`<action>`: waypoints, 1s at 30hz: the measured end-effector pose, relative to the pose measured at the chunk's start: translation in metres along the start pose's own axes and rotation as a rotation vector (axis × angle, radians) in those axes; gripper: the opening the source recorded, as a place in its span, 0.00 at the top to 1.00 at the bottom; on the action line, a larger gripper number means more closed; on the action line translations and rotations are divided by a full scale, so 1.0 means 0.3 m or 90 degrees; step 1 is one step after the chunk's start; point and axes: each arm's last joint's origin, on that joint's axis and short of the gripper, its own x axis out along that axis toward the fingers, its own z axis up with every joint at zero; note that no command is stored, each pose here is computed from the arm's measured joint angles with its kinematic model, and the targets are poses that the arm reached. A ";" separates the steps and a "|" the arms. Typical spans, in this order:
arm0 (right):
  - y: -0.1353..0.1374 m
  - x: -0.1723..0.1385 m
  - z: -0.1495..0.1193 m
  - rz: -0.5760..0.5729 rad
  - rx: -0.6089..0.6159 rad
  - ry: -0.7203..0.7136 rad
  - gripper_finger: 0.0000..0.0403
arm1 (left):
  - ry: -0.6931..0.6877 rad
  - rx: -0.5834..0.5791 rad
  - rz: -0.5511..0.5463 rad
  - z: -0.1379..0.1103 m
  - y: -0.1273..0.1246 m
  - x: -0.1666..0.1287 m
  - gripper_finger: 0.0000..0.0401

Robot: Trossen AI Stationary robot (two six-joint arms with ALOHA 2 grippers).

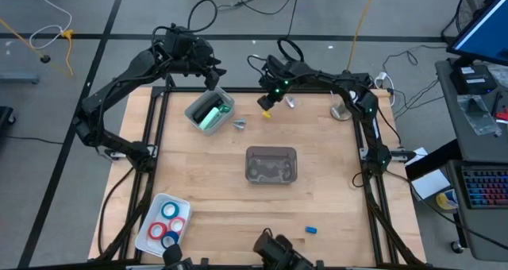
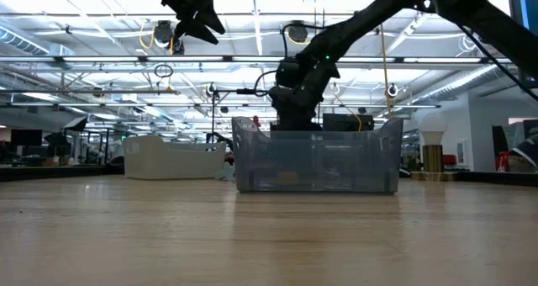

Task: Pick and place Stapler, Stapler remover, tape
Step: Put the yellow stapler into the gray bin

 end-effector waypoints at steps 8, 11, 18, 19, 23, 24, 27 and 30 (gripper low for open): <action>-0.013 0.062 -0.011 -0.019 -0.057 0.029 0.60 | 0.000 0.004 0.001 0.000 0.001 0.000 0.42; -0.015 0.096 -0.017 -0.017 -0.058 0.042 0.57 | 0.000 0.002 0.001 0.000 0.001 0.000 0.42; -0.037 0.142 -0.027 -0.019 -0.046 0.066 0.50 | -0.001 -0.010 0.001 0.000 0.001 0.000 0.42; -0.039 0.148 -0.028 -0.019 -0.046 0.067 0.49 | -0.001 -0.011 0.001 0.000 0.001 0.000 0.42; -0.048 0.181 -0.046 -0.023 -0.038 0.102 0.49 | -0.001 -0.012 0.001 0.000 0.001 0.000 0.42; -0.048 0.182 -0.047 -0.023 -0.036 0.106 0.49 | -0.001 -0.013 0.001 0.000 0.001 0.000 0.42; -0.044 0.187 -0.050 -0.024 -0.042 0.111 0.50 | -0.002 -0.012 0.001 0.001 0.001 0.000 0.42; -0.034 0.192 -0.051 -0.043 -0.050 0.110 0.52 | -0.003 -0.012 0.001 0.001 0.000 0.000 0.42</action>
